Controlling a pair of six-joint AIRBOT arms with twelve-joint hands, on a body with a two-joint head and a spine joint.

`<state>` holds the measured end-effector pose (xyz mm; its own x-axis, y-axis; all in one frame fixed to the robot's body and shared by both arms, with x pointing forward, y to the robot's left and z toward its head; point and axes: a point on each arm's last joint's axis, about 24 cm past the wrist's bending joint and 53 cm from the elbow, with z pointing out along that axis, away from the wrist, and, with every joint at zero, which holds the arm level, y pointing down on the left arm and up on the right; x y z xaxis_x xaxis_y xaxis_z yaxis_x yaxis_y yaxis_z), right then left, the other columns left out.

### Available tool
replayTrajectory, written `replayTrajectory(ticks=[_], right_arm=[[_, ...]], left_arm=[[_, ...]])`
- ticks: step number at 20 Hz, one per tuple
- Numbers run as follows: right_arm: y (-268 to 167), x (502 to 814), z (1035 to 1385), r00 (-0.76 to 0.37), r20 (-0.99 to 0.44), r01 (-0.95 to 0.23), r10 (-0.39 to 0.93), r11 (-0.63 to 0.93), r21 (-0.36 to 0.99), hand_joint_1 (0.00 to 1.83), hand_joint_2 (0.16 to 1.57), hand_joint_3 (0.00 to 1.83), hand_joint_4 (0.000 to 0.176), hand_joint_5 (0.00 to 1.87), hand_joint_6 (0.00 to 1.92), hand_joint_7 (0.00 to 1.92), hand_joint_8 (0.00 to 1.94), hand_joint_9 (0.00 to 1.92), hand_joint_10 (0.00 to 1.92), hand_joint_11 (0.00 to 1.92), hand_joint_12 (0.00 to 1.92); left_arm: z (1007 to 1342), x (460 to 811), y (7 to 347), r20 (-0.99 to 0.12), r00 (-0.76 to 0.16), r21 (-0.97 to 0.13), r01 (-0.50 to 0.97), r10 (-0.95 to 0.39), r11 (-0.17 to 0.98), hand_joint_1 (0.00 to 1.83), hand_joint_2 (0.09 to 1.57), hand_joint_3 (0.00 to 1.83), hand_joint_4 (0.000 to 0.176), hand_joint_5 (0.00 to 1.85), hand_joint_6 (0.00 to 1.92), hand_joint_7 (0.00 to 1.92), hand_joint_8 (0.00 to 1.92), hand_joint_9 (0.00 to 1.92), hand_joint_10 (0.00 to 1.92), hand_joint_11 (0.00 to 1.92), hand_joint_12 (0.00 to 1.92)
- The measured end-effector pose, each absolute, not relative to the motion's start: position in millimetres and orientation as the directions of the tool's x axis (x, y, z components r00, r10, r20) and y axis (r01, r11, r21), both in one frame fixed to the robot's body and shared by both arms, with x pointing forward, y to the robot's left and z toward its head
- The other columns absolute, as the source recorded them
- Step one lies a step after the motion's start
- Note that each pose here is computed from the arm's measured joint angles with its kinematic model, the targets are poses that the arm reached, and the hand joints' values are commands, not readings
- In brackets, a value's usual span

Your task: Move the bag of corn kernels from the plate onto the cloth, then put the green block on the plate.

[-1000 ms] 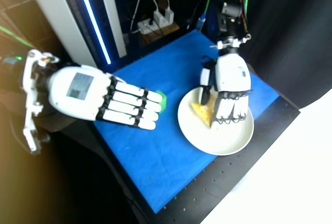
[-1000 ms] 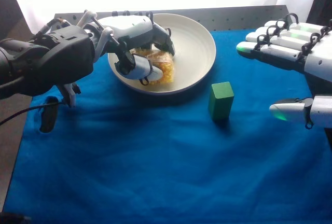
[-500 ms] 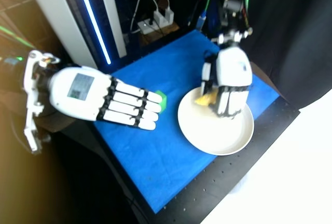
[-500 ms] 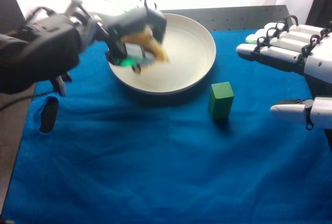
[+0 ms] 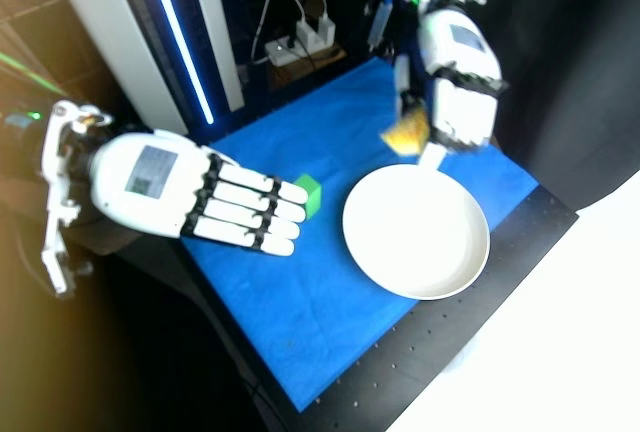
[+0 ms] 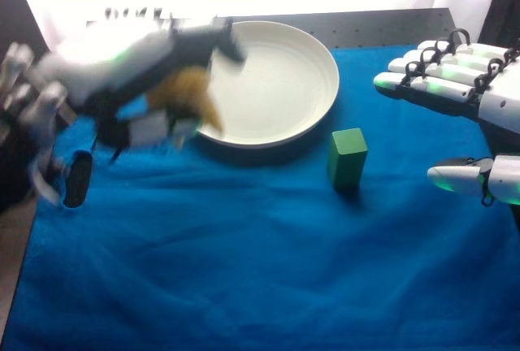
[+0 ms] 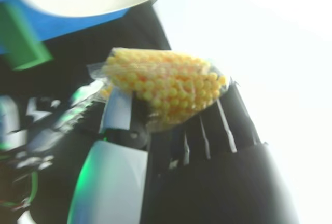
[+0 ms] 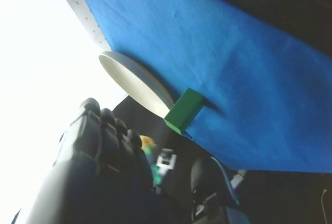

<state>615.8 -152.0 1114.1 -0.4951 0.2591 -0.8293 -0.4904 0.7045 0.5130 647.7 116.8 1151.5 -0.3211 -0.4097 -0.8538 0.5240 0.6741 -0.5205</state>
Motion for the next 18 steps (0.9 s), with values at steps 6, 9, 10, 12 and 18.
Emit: replayTrajectory(ticks=[6,9,10,12,18], right_arm=[[-153,616,1113,-0.5,-0.823,-0.479,0.27,0.705,0.522,0.49,1.33,0.0,0.0,0.0,0.0,0.0,0.0,0.0,0.0,0.0,0.0],[-152,615,1113,-0.503,-0.82,-0.478,0.274,0.702,0.528,0.52,1.31,0.0,0.0,0.0,0.0,0.0,0.0,0.0,0.0,0.0,0.0],[-151,614,1113,-0.503,-0.82,-0.479,0.273,0.701,0.527,0.51,1.31,0.0,0.0,0.0,0.0,0.0,0.0,0.0,0.0,0.0,0.0],[-151,614,1113,-0.505,-0.819,-0.479,0.274,0.701,0.529,0.51,1.3,0.0,0.0,0.0,0.0,0.0,0.0,0.0,0.0,0.0,0.0],[-147,610,1114,-0.508,-0.816,-0.49,0.275,0.687,0.536,0.44,1.29,0.0,0.0,0.0,0.0,0.0,0.0,0.0,0.0,0.03,0.01]], left_arm=[[1116,581,121,-0.778,-0.444,-0.627,0.499,-0.445,0.599,1.0,1.39,0.0,0.0,0.51,1.66,0.26,1.24,0.29,1.45,0.33,1.77],[1098,576,131,-0.752,-0.477,-0.652,0.441,-0.455,0.616,0.83,1.25,0.0,0.046,0.12,0.48,0.06,0.37,0.03,0.56,0.02,1.05],[1099,579,135,-0.745,-0.471,-0.661,0.425,-0.473,0.618,0.66,1.17,0.0,0.102,0.06,0.16,0.01,0.07,0.0,0.11,0.0,0.38],[1106,581,136,-0.745,-0.451,-0.665,0.436,-0.493,0.607,0.4,1.0,0.0,0.165,0.0,0.01,0.0,0.0,0.0,0.0,0.0,0.01],[1112,577,154,-0.745,-0.414,-0.666,0.419,-0.524,0.616,0.37,1.0,0.0,0.136,0.0,0.0,0.0,0.0,0.0,0.0,0.0,0.0]])
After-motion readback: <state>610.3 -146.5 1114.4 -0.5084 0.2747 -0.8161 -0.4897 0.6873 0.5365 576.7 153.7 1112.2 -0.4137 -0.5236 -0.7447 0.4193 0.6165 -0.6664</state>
